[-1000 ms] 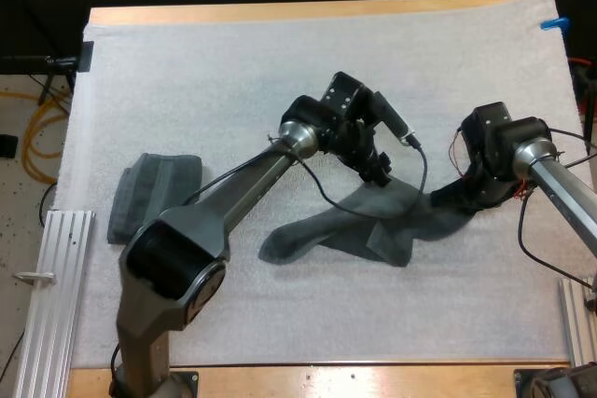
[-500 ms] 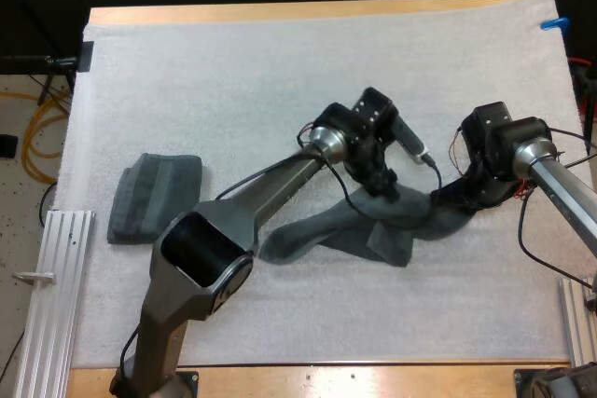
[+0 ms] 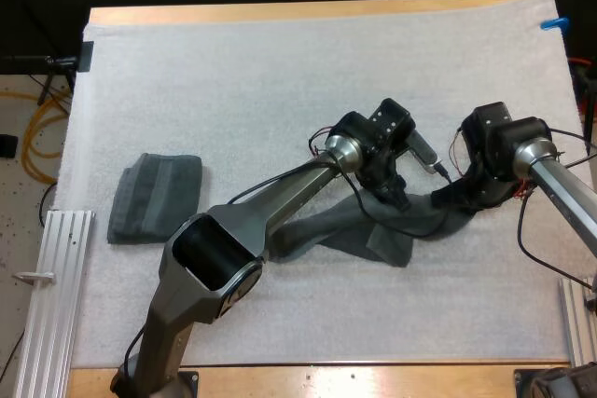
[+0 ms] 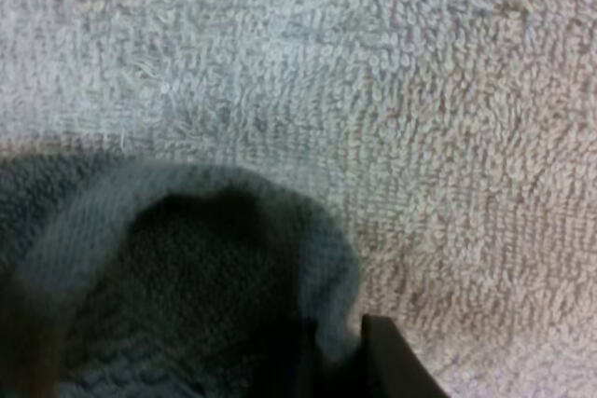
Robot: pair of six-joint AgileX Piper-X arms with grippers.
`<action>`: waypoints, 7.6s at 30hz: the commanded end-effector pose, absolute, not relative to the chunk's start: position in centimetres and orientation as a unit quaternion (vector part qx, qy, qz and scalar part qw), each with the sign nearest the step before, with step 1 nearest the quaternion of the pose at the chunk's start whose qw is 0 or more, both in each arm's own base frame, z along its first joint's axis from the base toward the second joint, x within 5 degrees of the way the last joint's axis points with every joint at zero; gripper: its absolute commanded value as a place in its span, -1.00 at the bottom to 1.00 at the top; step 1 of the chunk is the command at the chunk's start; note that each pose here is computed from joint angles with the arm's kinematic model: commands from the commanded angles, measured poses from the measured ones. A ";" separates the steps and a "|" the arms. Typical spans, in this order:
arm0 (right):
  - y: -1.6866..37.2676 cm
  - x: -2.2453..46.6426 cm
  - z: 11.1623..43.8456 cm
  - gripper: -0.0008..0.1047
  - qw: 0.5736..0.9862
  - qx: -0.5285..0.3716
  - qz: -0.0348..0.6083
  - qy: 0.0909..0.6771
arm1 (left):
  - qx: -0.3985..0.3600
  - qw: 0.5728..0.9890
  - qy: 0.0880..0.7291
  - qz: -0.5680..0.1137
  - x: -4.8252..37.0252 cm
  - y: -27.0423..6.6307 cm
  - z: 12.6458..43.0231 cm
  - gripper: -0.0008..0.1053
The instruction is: Pick towel from pile fold and stack
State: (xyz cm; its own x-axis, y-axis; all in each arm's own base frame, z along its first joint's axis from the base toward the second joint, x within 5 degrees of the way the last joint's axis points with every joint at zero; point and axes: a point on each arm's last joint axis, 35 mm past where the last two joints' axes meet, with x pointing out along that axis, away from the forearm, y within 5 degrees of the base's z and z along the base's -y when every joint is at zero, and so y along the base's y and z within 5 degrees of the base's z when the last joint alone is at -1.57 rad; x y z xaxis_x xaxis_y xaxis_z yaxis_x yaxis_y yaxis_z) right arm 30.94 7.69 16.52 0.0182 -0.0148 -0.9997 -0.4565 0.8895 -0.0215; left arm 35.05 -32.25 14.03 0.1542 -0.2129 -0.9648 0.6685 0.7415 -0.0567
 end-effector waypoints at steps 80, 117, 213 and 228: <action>13.8 31.0 26.5 -0.99 0.869 -0.146 0.233 0.412 | -0.007 0.877 0.415 -0.242 29.4 -14.7 27.7 -0.98; 11.6 37.9 26.1 0.47 0.914 -0.031 0.175 0.366 | -0.064 0.912 0.342 -0.216 37.2 -9.2 27.8 -0.12; 7.3 18.5 11.4 -0.99 0.708 0.315 0.246 0.583 | -0.231 0.734 0.612 -0.183 20.6 -6.3 16.8 0.34; 7.3 18.5 11.4 -0.99 0.708 0.315 0.246 0.583 | -0.297 0.639 0.665 -0.247 21.8 -7.3 12.0 0.34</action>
